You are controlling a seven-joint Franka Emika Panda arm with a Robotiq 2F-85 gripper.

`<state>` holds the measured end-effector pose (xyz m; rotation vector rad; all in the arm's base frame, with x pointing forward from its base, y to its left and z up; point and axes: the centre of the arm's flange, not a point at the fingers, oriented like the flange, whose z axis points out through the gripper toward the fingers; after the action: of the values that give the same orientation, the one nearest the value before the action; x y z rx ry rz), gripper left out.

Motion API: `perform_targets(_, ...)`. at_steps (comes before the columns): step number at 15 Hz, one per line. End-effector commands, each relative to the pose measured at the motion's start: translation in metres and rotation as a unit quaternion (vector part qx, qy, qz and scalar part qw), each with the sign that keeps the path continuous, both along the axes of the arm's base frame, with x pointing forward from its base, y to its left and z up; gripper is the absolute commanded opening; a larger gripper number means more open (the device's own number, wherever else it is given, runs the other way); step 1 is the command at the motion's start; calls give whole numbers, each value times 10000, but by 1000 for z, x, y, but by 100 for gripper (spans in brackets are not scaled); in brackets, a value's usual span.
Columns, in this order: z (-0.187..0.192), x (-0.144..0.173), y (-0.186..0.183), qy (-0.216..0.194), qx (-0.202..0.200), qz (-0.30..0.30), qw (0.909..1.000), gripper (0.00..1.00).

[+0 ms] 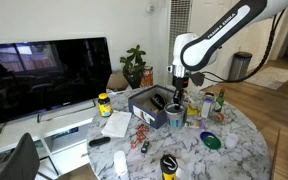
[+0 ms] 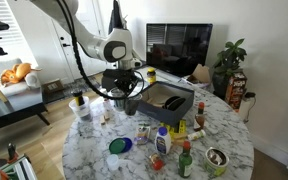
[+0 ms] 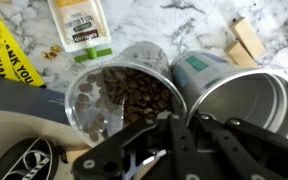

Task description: Remove both the metallic and clear cup from the shoe box at the same time and put them on the table, pick up the clear cup and put it in the metallic cup

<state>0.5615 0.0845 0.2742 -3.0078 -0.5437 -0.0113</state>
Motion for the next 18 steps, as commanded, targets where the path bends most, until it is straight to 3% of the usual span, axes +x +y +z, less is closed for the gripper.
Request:
perform_targets(1, -41, -3, 1, -39, -221, -125, 9997, 2)
perform_targets(8, -87, 0, 13, -277, -351, -381, 9983, 2)
perform_targets(10, -89, -1, 19, -321, -393, -400, 9979, 14)
perform_targets(12, -90, -2, 21, -326, -429, -451, 9975, 15)
perform_targets(13, -89, -3, 22, -296, -459, -529, 9971, 37)
perform_targets(15, -88, -5, 22, -255, -499, -691, 9960, 46)
perform_targets(18, -84, -8, 22, -220, -483, -921, 9943, 70)
